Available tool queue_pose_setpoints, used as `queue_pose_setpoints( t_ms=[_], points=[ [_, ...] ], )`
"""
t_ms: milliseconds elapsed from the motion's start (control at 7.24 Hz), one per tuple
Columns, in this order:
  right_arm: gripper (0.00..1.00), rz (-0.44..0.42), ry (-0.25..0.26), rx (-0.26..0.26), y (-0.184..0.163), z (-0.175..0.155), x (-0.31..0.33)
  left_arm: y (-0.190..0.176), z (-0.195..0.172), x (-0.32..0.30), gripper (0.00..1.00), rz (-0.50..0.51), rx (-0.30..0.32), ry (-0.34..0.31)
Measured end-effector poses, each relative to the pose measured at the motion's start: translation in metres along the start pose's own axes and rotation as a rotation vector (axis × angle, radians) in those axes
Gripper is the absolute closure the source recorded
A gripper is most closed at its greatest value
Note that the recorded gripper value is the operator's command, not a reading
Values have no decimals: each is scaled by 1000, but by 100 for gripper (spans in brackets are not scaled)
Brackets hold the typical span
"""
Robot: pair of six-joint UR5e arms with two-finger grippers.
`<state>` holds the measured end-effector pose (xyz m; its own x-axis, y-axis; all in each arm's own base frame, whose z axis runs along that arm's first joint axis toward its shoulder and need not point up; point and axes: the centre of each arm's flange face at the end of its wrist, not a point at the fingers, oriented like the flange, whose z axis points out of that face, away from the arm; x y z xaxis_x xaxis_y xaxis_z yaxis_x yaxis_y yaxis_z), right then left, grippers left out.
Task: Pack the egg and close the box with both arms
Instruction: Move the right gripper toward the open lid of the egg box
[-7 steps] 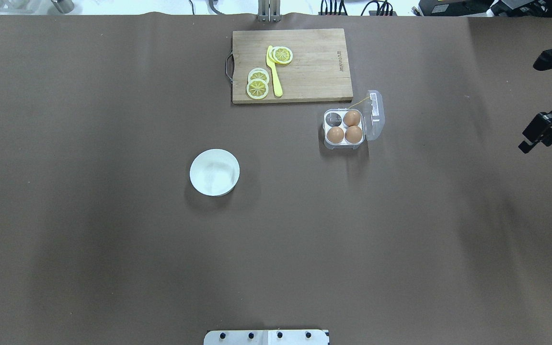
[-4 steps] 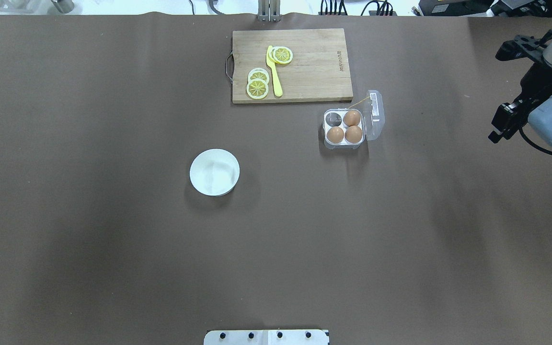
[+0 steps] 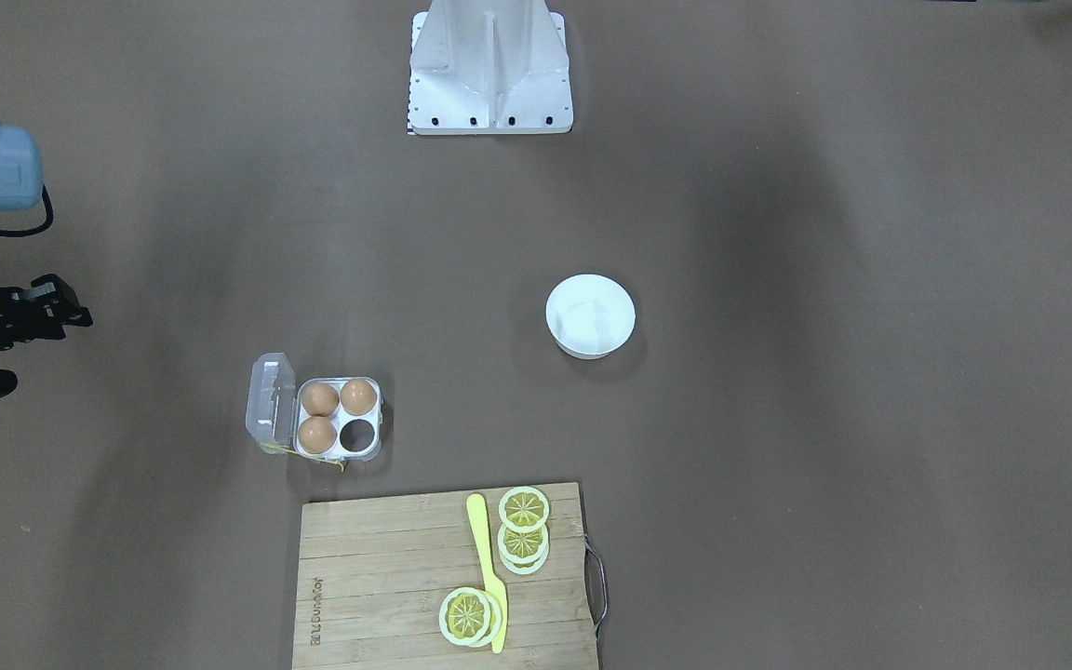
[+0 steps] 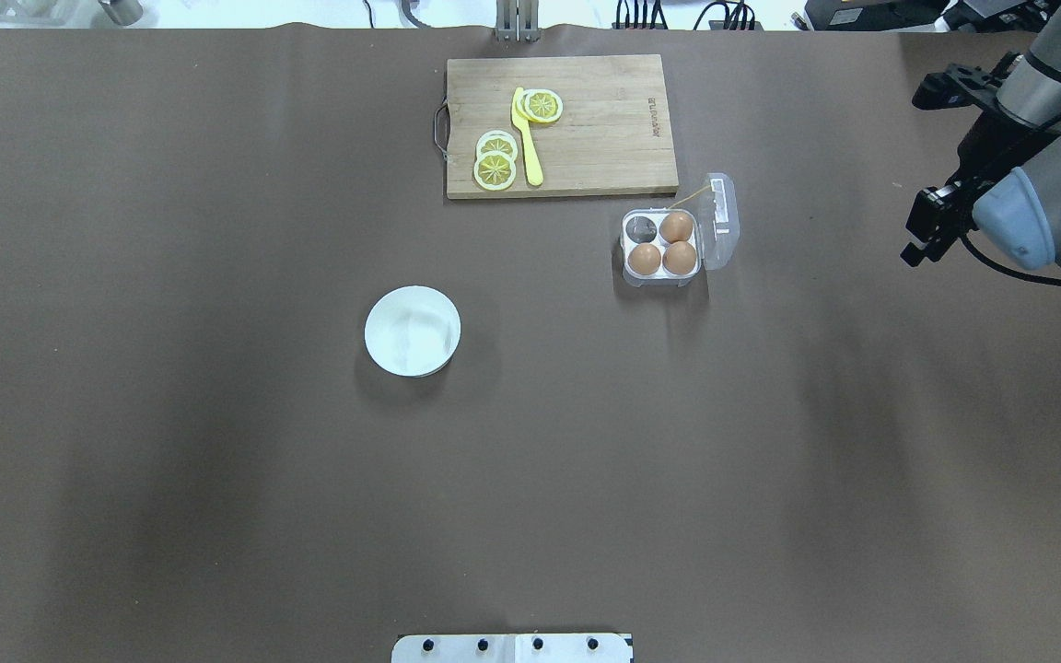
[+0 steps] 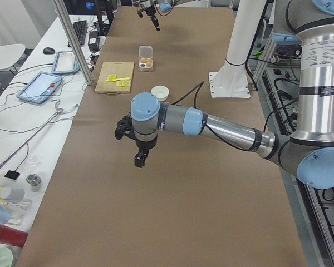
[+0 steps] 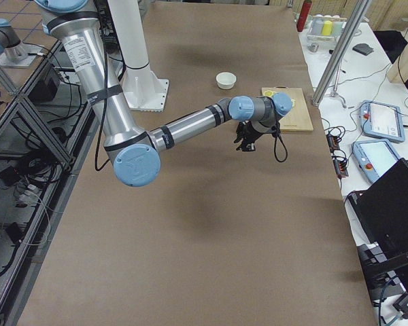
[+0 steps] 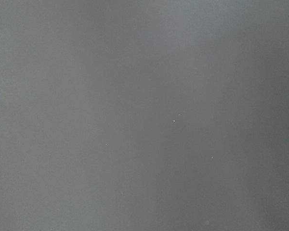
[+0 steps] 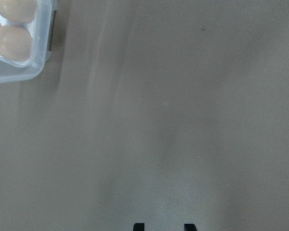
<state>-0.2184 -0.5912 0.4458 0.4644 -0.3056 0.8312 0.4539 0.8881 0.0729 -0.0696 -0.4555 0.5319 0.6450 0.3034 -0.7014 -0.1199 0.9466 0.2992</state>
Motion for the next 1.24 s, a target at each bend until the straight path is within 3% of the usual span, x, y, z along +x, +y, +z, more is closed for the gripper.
queue_pose_setpoints(
  t_ms=[276,691,1244],
  points=[
    [82,35,-28,27,-41,-1,-17,13,2,-7,2,-3,10,-2],
    [82,51,-55,93,-89,42,-5,18,-6,-12,2,-14,31,-10],
    [81,27,-83,61,-95,75,-15,27,-22,-27,2,-51,63,-24]
  ],
)
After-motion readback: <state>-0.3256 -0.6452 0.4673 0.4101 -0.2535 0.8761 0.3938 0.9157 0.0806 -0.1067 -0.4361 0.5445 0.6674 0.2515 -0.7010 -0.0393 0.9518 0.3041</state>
